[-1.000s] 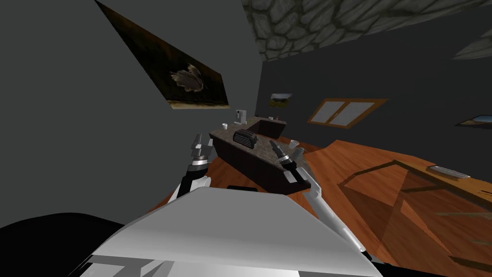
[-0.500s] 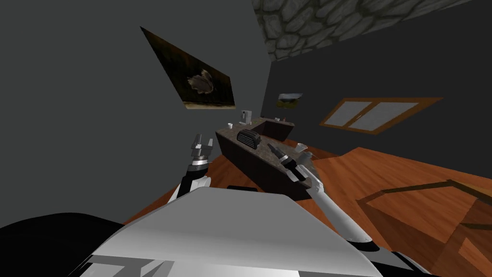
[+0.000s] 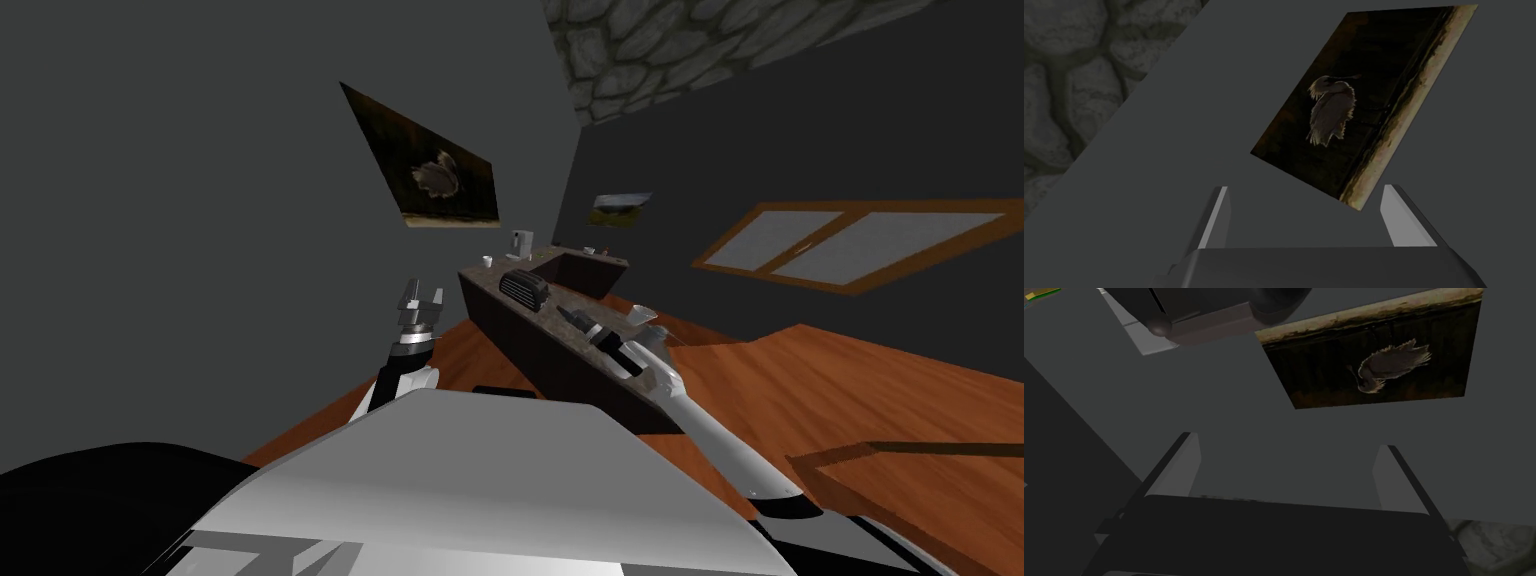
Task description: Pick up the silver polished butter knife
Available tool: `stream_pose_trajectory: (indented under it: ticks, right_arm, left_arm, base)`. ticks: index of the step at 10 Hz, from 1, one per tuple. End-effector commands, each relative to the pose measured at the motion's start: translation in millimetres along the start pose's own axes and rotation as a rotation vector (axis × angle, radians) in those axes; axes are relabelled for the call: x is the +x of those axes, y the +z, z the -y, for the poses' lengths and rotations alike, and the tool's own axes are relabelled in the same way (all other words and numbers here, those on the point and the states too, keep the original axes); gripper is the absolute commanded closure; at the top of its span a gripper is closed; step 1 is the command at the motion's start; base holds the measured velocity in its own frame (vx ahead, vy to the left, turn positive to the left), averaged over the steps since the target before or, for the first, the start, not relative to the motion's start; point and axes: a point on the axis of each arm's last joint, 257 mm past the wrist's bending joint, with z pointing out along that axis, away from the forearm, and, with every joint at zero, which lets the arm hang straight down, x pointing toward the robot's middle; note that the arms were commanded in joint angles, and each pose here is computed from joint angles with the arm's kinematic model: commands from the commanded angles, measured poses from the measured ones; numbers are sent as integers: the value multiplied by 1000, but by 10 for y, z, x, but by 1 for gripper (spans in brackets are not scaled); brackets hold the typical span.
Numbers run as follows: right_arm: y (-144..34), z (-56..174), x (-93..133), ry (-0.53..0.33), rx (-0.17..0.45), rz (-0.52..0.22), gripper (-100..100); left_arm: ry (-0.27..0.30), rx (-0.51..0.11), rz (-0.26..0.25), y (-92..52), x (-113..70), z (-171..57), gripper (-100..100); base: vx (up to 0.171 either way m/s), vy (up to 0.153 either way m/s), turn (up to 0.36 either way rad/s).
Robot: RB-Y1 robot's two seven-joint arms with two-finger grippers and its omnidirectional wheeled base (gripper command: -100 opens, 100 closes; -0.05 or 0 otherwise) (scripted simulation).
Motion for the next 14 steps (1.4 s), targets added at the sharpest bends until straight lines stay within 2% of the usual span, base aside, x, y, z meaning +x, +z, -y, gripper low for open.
stream_pose_trajectory:
  ticks: [1, 2, 3, 5, 6, 9, 10, 11, 12, 14]
  right_arm:
    - [-64, 138, 146, -50, 14, -70, -100]
    - [-127, 217, 260, -84, 17, -122, -100]
    - [-145, 253, 263, -87, 24, -127, -100]
    - [-342, 469, 487, -155, 40, -239, -100]
    - [-350, 486, 491, -155, 43, -241, -100]
    - [-745, 801, 802, -239, 66, -408, -100]
    - [-756, 821, 804, -239, 71, -409, -100]
    - [-913, 924, 899, -261, 79, -465, -100]
    - [-913, 924, 899, -261, 79, -465, -100]
    - [-1246, 1108, 1070, -299, 94, -571, -100]
  left_arm:
    - [0, 0, 0, 0, 0, 0, 0]
    - [0, 0, 0, 0, 0, 0, 0]
    - [0, 0, 0, 0, 0, 0, 0]
    - [0, 0, 0, 0, 0, 0, 0]
    - [0, 0, 0, 0, 0, 0, 0]
    - [0, 0, 0, 0, 0, 0, 0]
    - [0, 0, 0, 0, 0, 0, 0]
    - [0, 0, 0, 0, 0, 0, 0]
    - [0, 0, 0, 0, 0, 0, 0]
    - [0, 0, 0, 0, 0, 0, 0]
  base:
    - [1, -46, 164]
    - [7, -57, 259]
    - [5, -45, 80]
    - [11, -49, 172]
    - [9, -47, 107]
    - [22, -56, 170]
    - [10, -53, 69]
    - [5, -45, 103]
    - [8, -36, 61]
    - [20, -40, 125]
